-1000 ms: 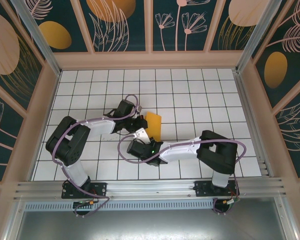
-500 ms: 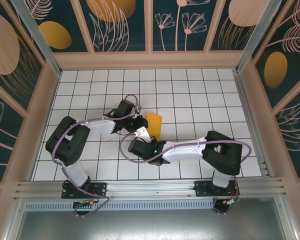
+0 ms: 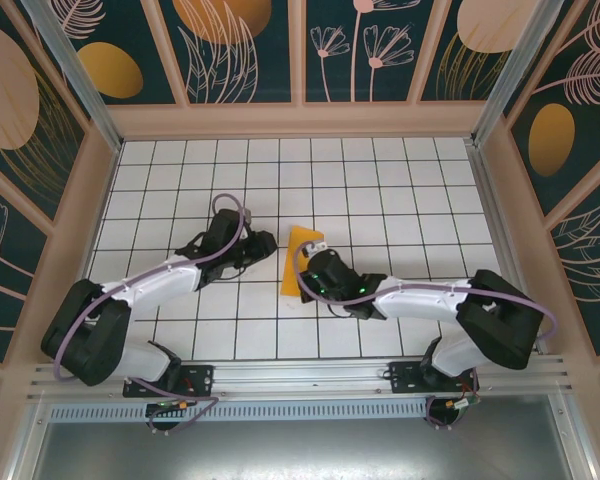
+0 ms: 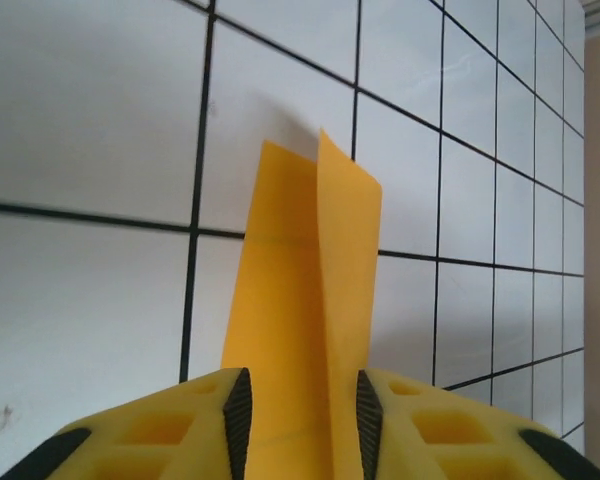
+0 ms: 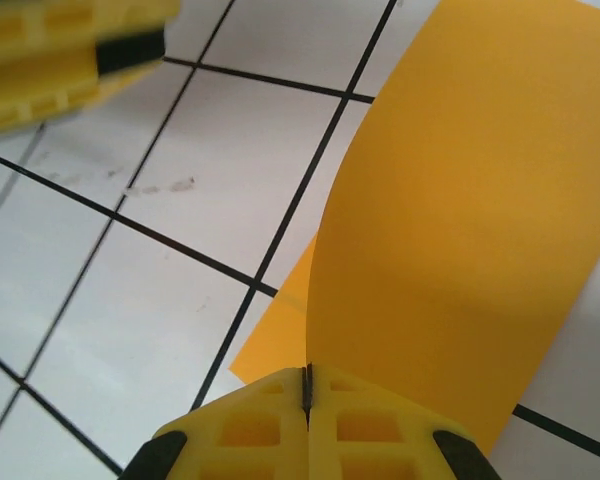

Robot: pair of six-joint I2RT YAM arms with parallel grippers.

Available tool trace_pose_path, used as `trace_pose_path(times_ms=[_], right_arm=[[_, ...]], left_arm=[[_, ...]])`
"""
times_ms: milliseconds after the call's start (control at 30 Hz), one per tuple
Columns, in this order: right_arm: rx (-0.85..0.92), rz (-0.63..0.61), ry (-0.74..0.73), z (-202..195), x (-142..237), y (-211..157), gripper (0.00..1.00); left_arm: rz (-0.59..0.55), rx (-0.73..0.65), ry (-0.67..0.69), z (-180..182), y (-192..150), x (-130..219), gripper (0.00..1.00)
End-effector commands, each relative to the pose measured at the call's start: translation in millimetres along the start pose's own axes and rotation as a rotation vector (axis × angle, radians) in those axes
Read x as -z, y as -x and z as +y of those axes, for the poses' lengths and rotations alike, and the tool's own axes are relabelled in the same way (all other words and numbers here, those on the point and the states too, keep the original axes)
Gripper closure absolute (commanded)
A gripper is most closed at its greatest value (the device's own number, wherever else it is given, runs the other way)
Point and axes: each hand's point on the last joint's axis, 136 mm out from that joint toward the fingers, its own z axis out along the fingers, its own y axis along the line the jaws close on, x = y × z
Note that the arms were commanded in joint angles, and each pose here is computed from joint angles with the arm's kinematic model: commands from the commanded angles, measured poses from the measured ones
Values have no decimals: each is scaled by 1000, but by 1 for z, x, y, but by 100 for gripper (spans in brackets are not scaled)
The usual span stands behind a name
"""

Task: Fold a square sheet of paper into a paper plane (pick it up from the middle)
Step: Fold the triangle a second time at the center of the table.

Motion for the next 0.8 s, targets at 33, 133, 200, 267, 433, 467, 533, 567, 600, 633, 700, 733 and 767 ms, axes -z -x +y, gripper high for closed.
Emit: trace_pose_path(times_ms=[33,133,200,267,433,467,533,567,600,633,700,733,767], right_arm=[[-104,-2,257,23,11,7,100],[-144,12,295,16,11,3,100],[-166,9,302,11,11,3,100],[-188,12,311,7,11,1,100],[-217,13,316,-1,11,-1,100],[-223,12,315,-2,11,-1,100],[-240,8,314,-5,12,-1,100],[-249,7,313,-7,12,-1,100],[-258,3,315,-8,12,0,100],[-265,3,319,-9,12,0,100],[-278,8,317,-12,11,-1,100],[-284,7,317,-13,11,-1,100],[-289,5,319,-14,11,0,100]], left_arm=[[68,29,-106,-7,-20,-3,75],[120,4,-98,-7,-33,-10,78],[139,-4,-80,-4,-38,-15,81],[157,-9,-84,-5,-43,-19,82],[214,-30,-92,-12,-54,-31,84],[223,-34,-91,-13,-57,-33,84],[239,-40,-89,-15,-61,-38,85],[245,-39,-83,-15,-63,-41,85],[250,-40,-79,-14,-65,-43,86],[254,-39,-77,-13,-66,-44,86],[266,-39,-64,-10,-70,-49,86],[276,-41,-59,-9,-73,-51,87],[280,-43,-53,-7,-73,-52,87]])
